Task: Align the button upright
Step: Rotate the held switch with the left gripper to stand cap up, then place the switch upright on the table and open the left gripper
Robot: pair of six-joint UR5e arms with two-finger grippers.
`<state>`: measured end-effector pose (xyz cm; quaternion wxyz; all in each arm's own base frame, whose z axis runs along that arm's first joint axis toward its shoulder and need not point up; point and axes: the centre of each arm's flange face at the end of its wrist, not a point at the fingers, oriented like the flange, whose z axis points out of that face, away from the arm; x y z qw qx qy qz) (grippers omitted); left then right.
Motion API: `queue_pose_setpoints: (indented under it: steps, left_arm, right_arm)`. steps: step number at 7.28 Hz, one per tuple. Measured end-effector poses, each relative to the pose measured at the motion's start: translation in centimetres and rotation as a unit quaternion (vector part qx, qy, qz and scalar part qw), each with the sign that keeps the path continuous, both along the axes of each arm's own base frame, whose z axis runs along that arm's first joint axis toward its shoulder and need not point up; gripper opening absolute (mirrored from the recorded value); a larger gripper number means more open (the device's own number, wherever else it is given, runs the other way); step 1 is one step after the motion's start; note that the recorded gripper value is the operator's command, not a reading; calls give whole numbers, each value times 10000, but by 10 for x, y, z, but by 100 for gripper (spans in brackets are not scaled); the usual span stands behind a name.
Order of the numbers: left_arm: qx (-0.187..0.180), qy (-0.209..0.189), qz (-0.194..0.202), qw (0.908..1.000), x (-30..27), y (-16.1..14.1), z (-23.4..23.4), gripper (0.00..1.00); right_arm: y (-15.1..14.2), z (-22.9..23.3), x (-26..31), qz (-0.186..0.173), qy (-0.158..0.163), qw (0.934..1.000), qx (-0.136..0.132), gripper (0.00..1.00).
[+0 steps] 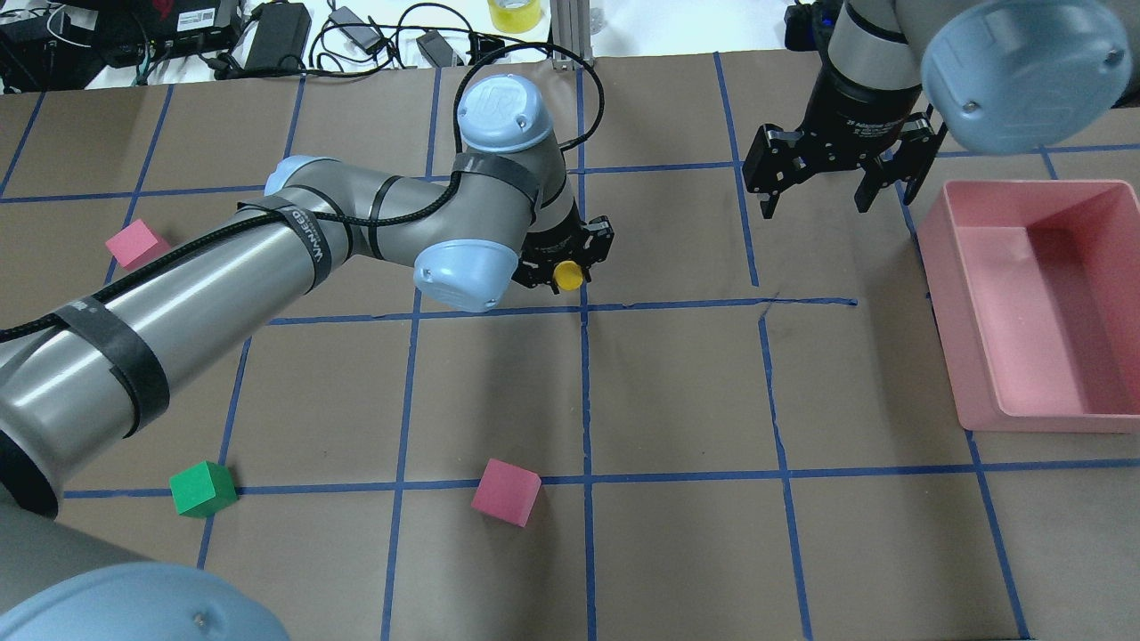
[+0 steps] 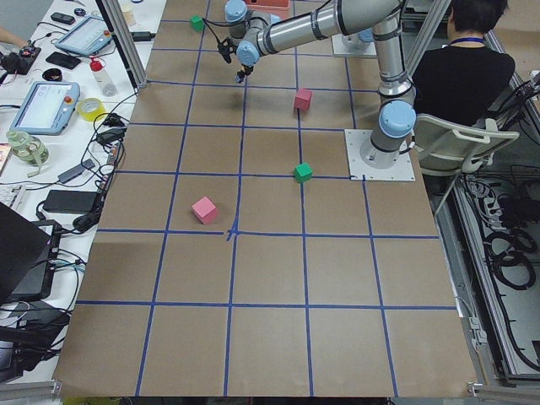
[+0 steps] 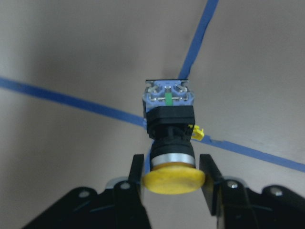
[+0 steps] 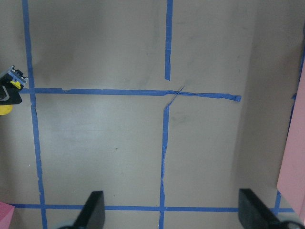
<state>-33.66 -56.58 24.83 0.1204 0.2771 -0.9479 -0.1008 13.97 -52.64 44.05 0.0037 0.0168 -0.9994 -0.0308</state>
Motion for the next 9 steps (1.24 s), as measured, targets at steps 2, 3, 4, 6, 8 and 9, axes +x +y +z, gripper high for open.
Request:
queue_pose_setpoints:
  steps: [2,3,4,6,8,9]
  left_arm:
    - [831,224,242,9960,14,-12,-20,0]
    - [1035,334,214,9938,16,-15,-28,0]
    - [1152,521,246,9917,17,-19,-33,0]
    - [1238,763,385,9886,30,-30,-38,76]
    - [1333,786,571,9863,37,-33,-43,100]
    - [1358,809,618,9855,37,-33,-43,100]
  right_arm:
    - [0,0,0,12,4,10000,6,100]
    - [0,0,-1,26,3,10000,10,100]
    - [0,0,-1,100,-4,9999,9,100]
    - [1,-1,0,225,-9,9997,22,100]
    - [2,-3,0,240,-13,9997,38,100]
    - [2,-3,1,246,-15,9997,44,100]
